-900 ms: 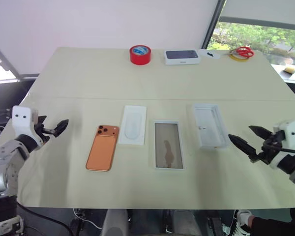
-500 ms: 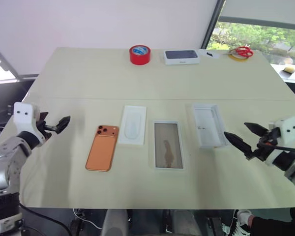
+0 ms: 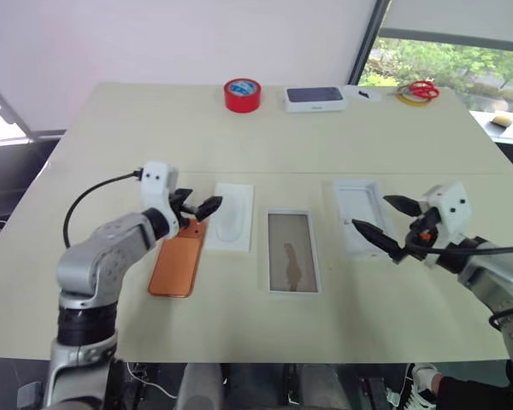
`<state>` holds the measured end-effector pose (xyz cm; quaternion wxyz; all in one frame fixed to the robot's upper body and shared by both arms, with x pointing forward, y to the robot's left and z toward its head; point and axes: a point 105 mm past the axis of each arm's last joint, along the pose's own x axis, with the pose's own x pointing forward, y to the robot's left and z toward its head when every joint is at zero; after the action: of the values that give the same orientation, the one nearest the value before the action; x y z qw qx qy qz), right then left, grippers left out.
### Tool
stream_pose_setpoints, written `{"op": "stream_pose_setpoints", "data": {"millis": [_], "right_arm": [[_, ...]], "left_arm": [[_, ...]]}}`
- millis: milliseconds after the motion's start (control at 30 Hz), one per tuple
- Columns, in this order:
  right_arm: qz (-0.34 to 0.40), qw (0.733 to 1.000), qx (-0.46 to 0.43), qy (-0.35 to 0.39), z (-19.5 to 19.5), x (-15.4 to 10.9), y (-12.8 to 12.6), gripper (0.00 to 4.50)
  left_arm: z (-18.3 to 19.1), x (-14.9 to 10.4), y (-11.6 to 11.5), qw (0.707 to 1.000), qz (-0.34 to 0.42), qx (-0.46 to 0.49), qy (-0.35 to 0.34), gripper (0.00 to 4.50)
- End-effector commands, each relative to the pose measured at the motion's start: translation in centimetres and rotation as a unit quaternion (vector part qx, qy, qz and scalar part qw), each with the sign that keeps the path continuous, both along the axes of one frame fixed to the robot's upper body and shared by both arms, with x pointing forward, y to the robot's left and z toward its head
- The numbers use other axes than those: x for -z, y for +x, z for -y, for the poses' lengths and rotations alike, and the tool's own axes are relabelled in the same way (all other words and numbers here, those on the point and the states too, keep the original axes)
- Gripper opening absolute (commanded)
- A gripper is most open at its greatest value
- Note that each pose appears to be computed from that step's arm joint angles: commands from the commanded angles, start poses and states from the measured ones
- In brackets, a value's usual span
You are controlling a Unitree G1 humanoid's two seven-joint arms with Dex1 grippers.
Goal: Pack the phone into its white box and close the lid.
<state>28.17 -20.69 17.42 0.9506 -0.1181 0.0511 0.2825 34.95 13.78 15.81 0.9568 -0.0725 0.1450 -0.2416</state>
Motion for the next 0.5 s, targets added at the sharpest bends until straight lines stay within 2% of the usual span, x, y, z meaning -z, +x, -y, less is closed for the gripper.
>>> {"op": "stream_pose_setpoints", "data": {"millis": [33, 167, 367, 500], "right_arm": [[0.032, 0.999, -0.005, -0.015, -0.2, -1.3, -0.2, 4.49], [0.026, 0.999, -0.015, -0.023, -0.4, -1.3, -0.7, 4.49], [-0.002, 0.992, -0.113, -0.046, -2.7, -1.1, -3.5, 4.49], [-0.010, 0.988, -0.147, -0.039, -3.6, -1.1, -4.5, 4.49]], "left_arm": [[-0.1, 0.3, 0.6, 0.998, -0.052, -0.039, -0.011, 4.50], [0.8, 0.8, 1.0, 0.993, -0.109, -0.050, -0.021, 4.50], [2.1, 1.2, 1.0, 0.988, -0.149, -0.034, -0.009, 4.50], [2.4, 1.8, 1.0, 0.985, -0.171, -0.030, -0.005, 4.50]]}}
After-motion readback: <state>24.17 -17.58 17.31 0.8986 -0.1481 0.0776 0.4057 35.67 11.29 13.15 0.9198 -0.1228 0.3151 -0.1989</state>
